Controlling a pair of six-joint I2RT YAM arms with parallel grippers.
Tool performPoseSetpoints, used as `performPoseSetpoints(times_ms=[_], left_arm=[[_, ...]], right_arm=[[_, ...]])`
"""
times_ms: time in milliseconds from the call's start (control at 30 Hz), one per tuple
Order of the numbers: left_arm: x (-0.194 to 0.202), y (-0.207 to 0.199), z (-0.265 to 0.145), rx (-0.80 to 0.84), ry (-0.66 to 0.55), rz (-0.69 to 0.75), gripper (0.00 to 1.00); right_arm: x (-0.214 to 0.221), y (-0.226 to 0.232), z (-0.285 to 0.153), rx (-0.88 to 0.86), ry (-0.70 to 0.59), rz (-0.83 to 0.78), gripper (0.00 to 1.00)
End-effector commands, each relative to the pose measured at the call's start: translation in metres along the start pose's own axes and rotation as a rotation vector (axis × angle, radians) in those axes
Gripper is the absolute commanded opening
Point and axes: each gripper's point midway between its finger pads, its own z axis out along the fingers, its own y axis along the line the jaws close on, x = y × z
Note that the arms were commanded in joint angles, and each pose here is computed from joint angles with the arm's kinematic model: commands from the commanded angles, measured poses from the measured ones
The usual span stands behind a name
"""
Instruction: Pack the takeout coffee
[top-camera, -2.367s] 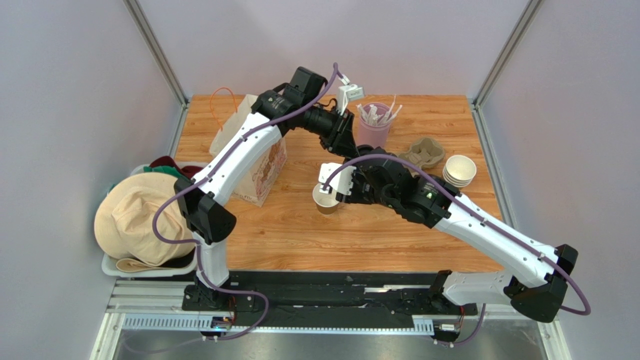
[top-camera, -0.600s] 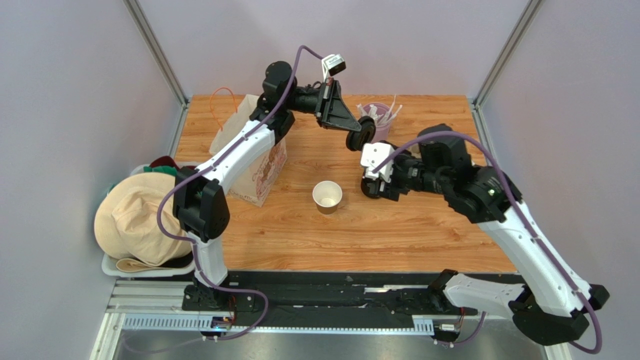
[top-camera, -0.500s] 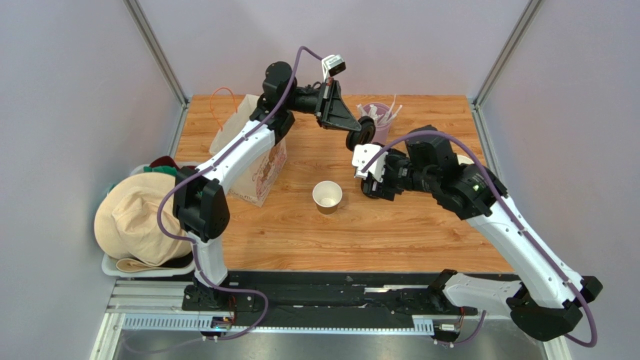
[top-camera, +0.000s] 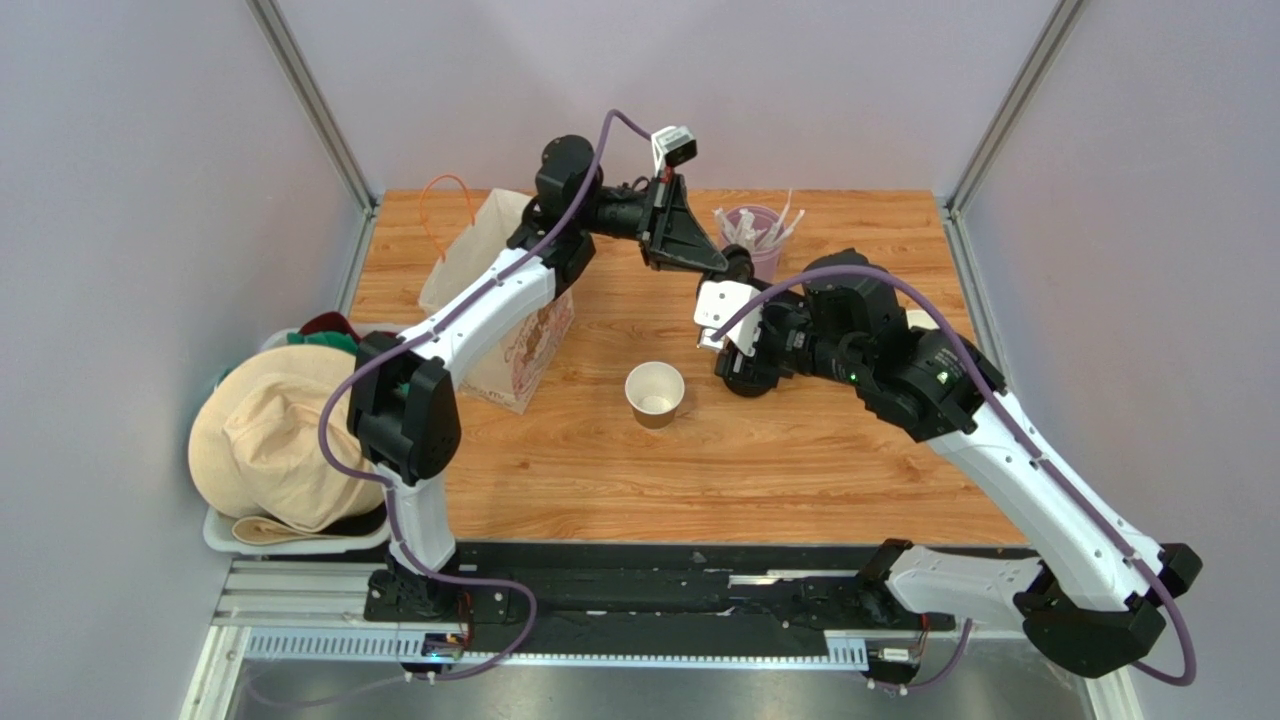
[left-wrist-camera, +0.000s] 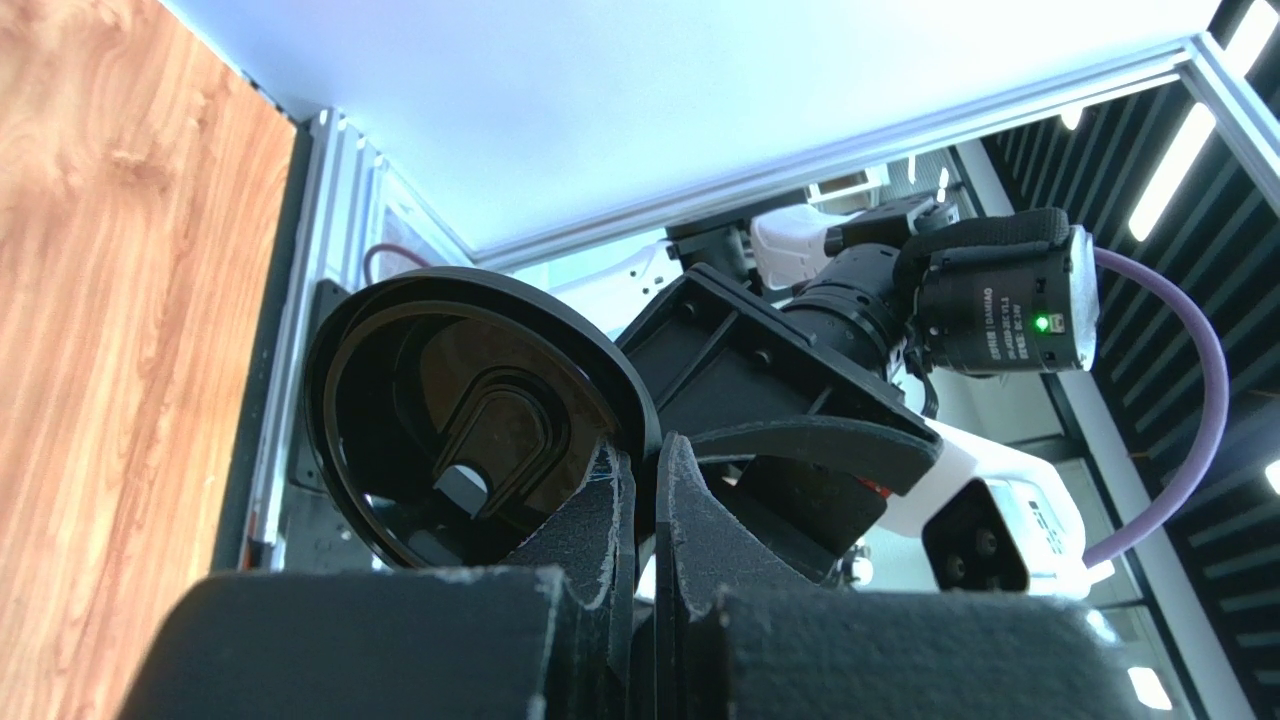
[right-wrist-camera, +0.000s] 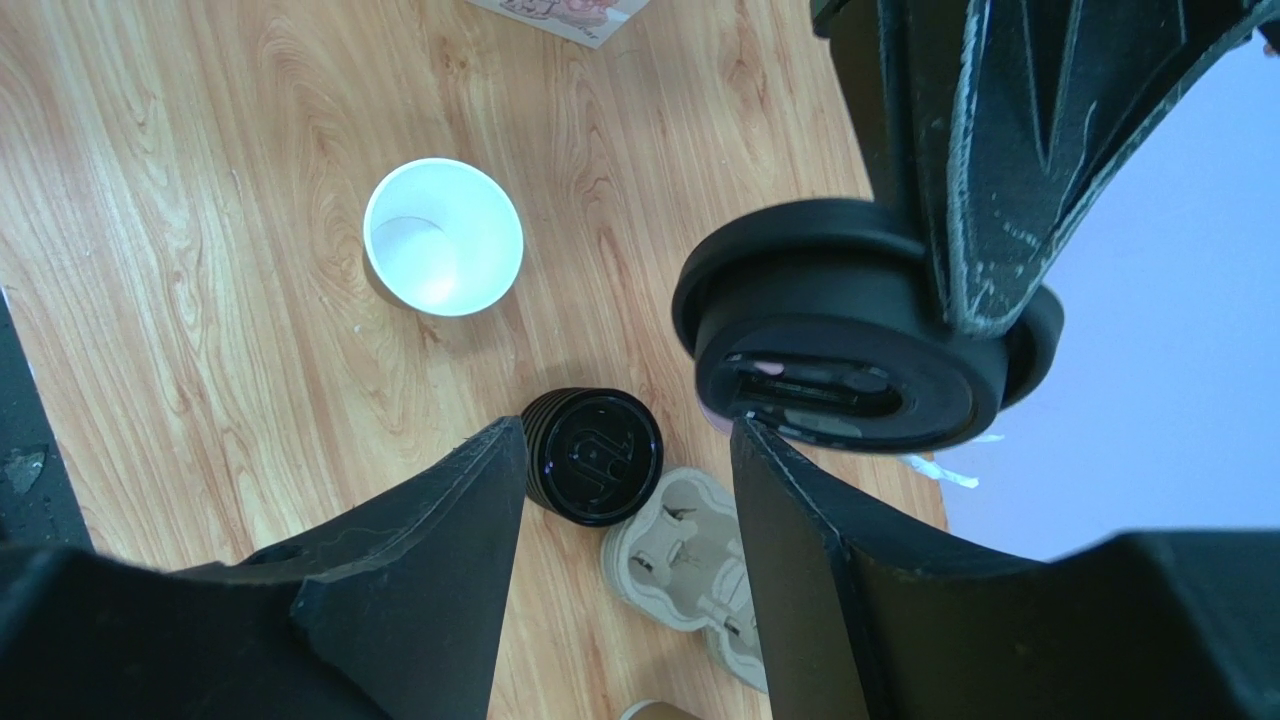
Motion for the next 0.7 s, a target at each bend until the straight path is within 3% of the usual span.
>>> performPoseSetpoints(times_ms=[0, 200, 433, 667], left_arm=[[0.01, -0.021, 0.008, 0.032, 0.023, 0.047, 0.0], [0.015, -0.026, 0.014, 0.04, 0.037, 0.058, 0.0], [0.018, -0.042, 0.012, 0.058, 0.033, 0.081, 0.0], [0.018, -0.048, 0.011, 0.062, 0.031, 0.088, 0.0]], right_arm=[[-0.02, -0.021, -0.004, 0.068, -0.052, -0.016, 0.57], [-0.023, -0.02, -0.005, 0.063, -0.061, -0.015, 0.56], [-0.019, -0.015, -0.002, 0.046, -0.06, -0.021, 0.41], [-0.02, -0.018, -0.011, 0.055, -0.081, -0.015, 0.38]])
